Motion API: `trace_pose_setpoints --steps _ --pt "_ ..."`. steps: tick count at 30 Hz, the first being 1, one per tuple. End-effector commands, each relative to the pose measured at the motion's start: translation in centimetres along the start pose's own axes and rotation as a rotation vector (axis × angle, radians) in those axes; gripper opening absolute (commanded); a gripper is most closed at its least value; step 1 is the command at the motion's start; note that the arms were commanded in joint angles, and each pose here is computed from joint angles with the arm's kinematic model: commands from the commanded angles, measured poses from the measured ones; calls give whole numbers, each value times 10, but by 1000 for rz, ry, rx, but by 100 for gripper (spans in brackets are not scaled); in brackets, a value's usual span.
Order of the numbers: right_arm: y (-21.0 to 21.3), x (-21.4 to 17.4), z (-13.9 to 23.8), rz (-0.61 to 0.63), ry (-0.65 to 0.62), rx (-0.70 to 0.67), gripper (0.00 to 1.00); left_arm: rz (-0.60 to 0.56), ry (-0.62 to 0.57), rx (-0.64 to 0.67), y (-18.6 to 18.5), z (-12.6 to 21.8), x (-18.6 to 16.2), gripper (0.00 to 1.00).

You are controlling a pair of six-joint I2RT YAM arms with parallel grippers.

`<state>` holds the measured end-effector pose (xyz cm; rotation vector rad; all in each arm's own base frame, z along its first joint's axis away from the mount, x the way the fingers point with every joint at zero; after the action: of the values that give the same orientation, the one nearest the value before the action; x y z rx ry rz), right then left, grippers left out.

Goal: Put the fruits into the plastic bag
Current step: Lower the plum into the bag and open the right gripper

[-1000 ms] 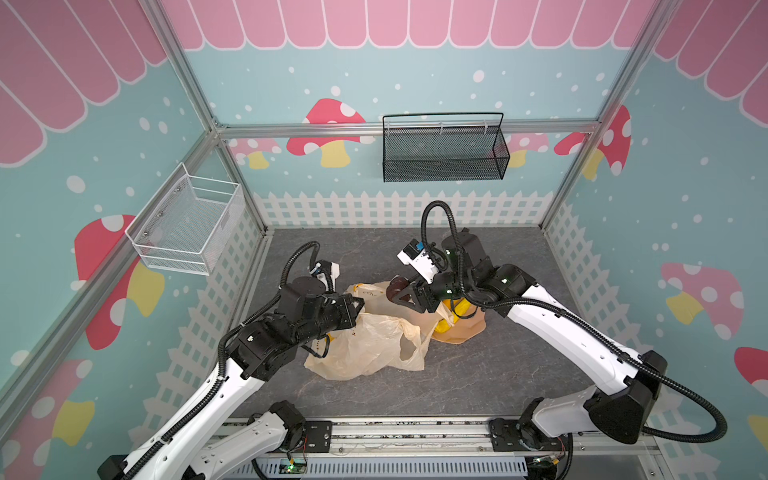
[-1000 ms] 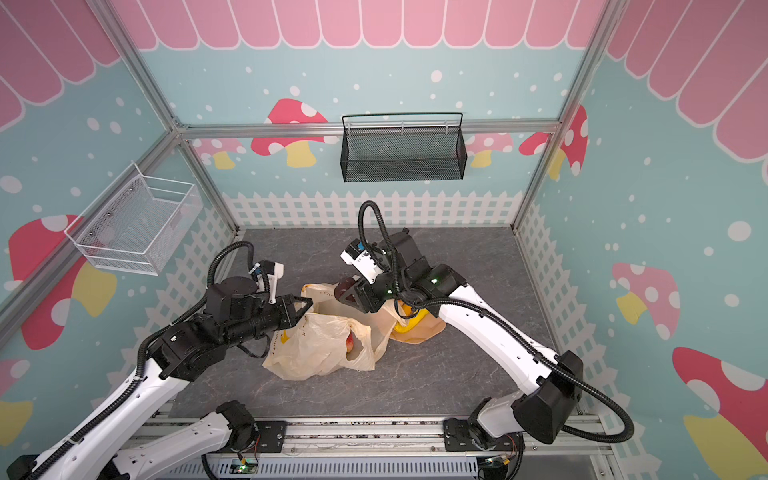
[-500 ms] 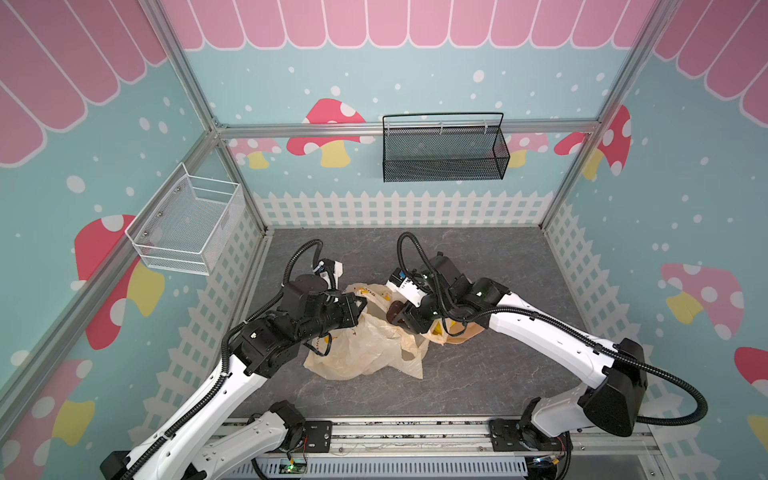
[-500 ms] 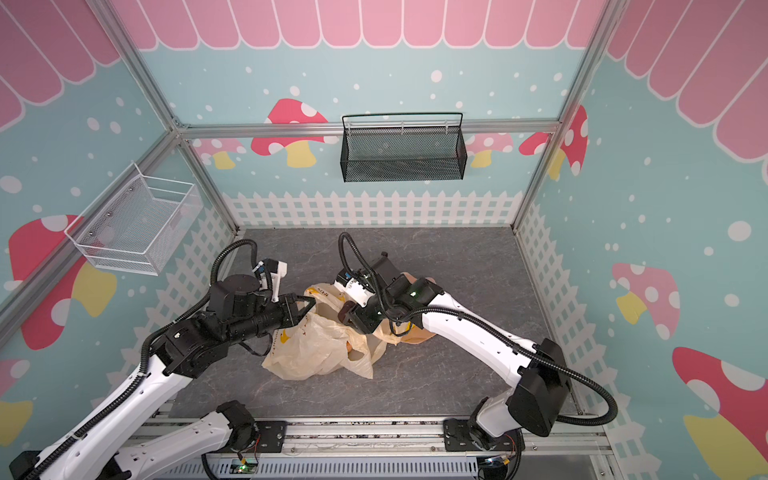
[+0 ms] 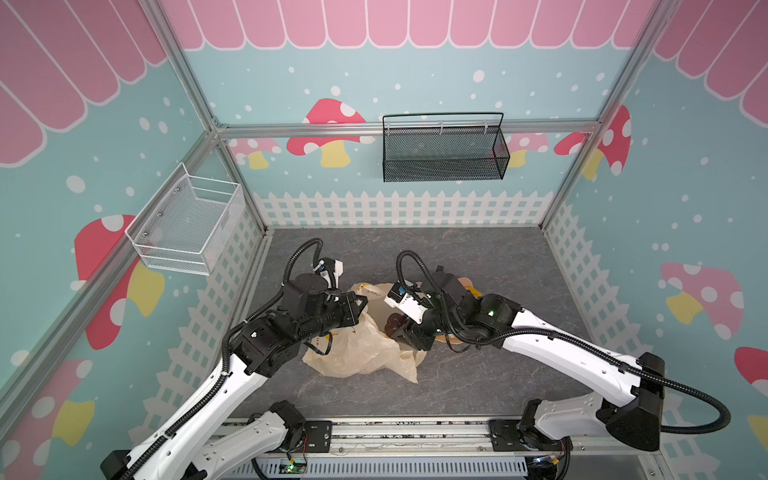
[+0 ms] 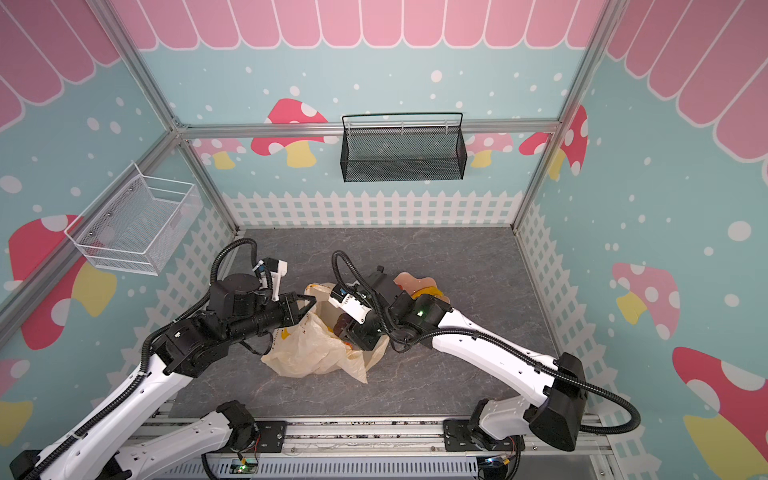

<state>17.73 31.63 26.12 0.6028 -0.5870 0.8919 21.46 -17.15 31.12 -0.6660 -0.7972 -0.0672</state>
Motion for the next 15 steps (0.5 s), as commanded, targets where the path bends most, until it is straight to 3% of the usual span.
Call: trace_pose_setpoints --steps 1,15 --pt "5 -5 -7 -17 18 10 34 2 -34 -11 -4 5 10 2" --pt "-19 -30 -47 -27 128 -91 32 -2 -39 -34 -8 9 10 2"
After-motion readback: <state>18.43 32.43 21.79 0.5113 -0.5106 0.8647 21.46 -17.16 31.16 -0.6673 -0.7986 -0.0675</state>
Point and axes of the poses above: each gripper's point midway between its finger pads, its own z axis back along the fingers, its own y axis along the line the jaws close on, x = y × z, the point moved 3 cm from there along z, back along the fingers, and after that the axes turned 8 degrees about -z, right-handed, at the moved point
